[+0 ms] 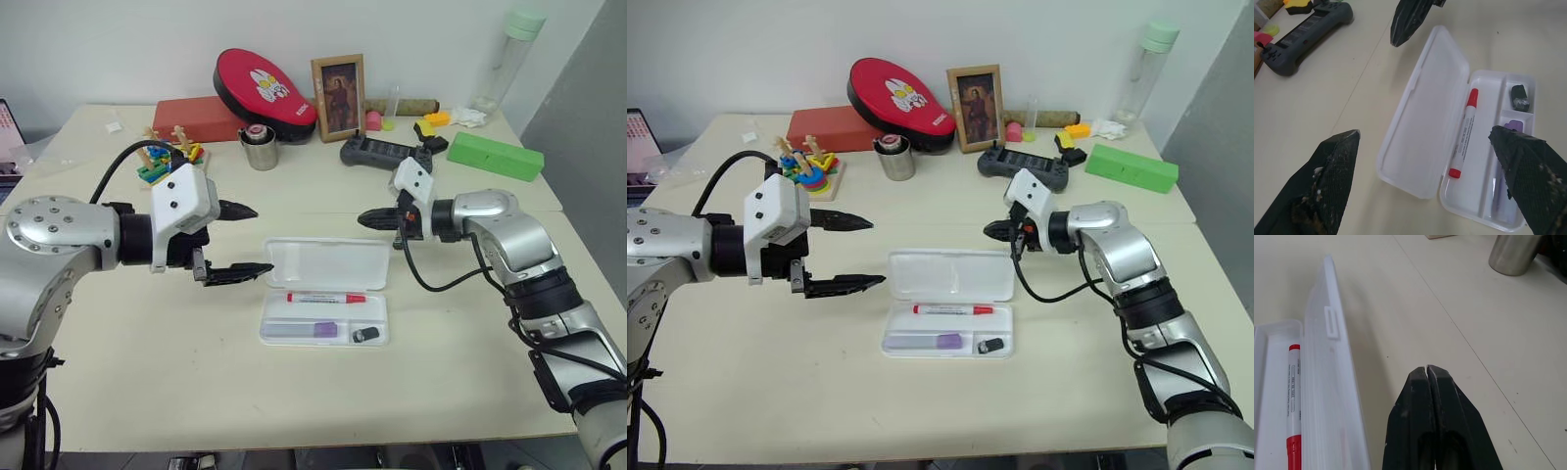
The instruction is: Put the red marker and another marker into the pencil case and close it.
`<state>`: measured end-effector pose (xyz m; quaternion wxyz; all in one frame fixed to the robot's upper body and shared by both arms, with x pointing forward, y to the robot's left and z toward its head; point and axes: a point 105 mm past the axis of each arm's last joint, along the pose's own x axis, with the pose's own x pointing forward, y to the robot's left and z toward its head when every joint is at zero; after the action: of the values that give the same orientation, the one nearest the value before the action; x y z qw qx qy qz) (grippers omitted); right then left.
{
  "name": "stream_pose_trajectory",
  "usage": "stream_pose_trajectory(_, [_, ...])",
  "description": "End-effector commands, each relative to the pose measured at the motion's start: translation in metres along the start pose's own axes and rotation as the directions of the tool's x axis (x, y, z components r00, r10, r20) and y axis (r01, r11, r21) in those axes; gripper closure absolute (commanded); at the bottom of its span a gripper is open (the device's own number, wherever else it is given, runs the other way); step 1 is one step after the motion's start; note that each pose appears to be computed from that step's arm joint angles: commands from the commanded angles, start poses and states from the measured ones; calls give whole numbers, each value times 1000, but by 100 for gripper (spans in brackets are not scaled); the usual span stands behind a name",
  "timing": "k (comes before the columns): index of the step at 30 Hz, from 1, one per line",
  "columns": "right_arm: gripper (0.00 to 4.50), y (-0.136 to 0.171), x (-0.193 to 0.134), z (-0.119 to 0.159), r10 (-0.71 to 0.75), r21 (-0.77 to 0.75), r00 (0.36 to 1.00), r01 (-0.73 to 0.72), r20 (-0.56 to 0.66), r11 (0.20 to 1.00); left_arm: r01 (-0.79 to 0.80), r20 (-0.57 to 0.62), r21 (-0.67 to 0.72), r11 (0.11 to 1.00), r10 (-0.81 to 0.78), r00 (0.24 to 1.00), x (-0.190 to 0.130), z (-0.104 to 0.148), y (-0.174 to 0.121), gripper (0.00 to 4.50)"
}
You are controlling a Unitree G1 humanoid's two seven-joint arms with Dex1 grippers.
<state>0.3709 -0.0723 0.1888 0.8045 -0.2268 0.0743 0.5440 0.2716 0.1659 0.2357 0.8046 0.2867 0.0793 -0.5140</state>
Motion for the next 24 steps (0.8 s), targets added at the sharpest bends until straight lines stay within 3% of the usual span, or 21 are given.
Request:
stream_pose_trajectory(1, [448,2,-3,6,69,-56,998,-69,-1,996,-45,20,42,998,44,999,-7,11,2,0])
stream_pose_trajectory(4, [448,2,-5,-3,97,-43,995,-98,-28,994,-55,33,40,998,54,998,-6,13,2,0])
stream_pose_trajectory(14, [448,26,-11,9,245,-99,970,-244,-5,965,-66,45,43,997,64,997,-4,16,4,0])
stream_pose_trajectory(19, [448,53,-13,18,340,-152,940,-338,-11,929,-71,46,41,997,69,997,-2,14,4,0])
stream_pose_trajectory(24, [448,81,-10,-4,403,-130,912,-410,-80,903,-114,73,49,992,111,991,-3,18,11,0])
